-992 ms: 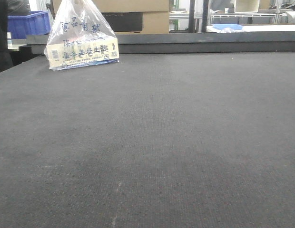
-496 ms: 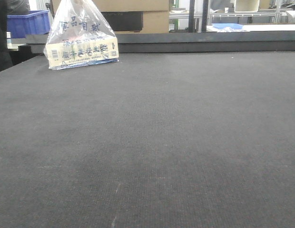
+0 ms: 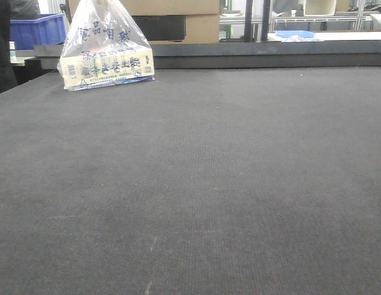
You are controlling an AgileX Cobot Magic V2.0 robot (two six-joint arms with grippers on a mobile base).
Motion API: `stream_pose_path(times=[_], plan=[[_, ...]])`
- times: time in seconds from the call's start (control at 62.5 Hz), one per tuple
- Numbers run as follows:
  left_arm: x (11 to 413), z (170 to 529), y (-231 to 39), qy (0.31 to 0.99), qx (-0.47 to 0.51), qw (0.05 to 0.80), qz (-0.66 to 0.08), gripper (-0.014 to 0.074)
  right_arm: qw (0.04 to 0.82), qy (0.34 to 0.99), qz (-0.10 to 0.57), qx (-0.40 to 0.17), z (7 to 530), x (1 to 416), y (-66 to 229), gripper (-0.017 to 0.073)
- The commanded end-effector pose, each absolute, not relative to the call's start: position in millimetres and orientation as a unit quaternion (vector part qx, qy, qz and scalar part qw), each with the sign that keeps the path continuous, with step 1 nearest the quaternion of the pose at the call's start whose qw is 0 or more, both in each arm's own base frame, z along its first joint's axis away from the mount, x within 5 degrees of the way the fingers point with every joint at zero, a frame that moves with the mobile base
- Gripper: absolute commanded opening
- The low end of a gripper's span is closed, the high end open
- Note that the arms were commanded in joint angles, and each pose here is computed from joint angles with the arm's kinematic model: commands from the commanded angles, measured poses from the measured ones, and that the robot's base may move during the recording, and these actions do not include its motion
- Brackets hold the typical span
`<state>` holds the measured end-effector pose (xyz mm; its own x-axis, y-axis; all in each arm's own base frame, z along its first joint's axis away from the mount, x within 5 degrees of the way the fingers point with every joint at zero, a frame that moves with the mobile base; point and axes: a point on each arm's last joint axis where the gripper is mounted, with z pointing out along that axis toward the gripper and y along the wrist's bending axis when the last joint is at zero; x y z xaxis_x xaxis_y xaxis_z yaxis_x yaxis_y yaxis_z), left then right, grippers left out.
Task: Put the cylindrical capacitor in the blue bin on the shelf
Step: 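Lower both open grippers toward the orange cylinder and brown capacitor, then close left gripper on orange cylinder, right gripper on brown capacitor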
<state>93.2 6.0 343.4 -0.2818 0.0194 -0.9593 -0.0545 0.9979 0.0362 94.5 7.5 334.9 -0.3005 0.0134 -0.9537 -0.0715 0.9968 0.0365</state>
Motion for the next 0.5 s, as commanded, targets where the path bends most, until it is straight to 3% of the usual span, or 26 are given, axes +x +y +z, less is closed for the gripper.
stream_pose_path(times=[0.0, 0.144, 0.48], plan=[[112, 349, 6, 0.839, -0.021, 0.544, 0.012, -0.0111, 0.523, 0.851, 0.033, -0.024, 338, 113, 9, -0.0162], [140, 354, 8, 0.857, -0.022, 0.514, 0.011, -0.0111, 0.422, 0.905, 0.034, -0.028, 337, 136, 11, -0.0162], [169, 338, 9, 0.905, -0.045, 0.424, -0.003, -0.0111, 0.305, 0.951, 0.051, -0.023, 315, 165, 15, -0.0162]])
